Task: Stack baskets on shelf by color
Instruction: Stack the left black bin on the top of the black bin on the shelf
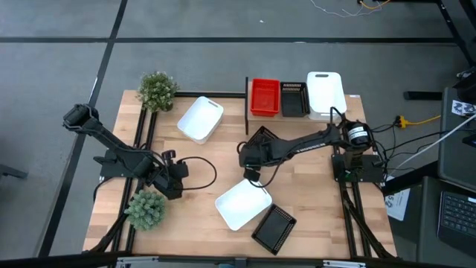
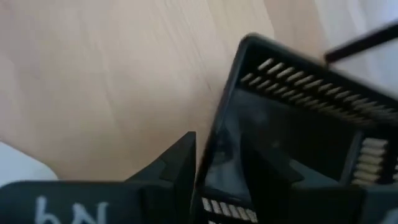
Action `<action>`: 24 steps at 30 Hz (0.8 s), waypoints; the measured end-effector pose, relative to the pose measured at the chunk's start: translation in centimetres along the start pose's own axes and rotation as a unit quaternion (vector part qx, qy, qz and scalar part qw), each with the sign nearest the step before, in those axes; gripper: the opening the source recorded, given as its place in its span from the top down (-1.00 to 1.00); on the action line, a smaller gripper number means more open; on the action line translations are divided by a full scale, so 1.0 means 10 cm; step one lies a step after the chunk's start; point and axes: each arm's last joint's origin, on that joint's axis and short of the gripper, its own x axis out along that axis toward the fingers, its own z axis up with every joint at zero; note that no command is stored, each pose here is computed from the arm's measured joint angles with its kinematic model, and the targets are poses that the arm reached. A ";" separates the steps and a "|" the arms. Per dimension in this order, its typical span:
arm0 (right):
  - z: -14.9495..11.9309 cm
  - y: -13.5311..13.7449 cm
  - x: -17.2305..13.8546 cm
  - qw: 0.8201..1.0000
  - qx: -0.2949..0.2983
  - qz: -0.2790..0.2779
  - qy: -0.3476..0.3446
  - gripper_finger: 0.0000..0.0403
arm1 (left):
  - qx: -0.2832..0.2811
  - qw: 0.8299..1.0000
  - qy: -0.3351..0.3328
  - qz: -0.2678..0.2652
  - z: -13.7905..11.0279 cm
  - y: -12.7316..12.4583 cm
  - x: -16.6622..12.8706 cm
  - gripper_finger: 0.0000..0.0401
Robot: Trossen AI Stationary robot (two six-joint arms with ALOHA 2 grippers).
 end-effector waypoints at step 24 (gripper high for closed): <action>0.14 0.24 -0.32 0.997 -0.018 0.074 0.008 0.98 | 0.000 1.000 0.000 0.000 0.00 0.00 0.00 1.00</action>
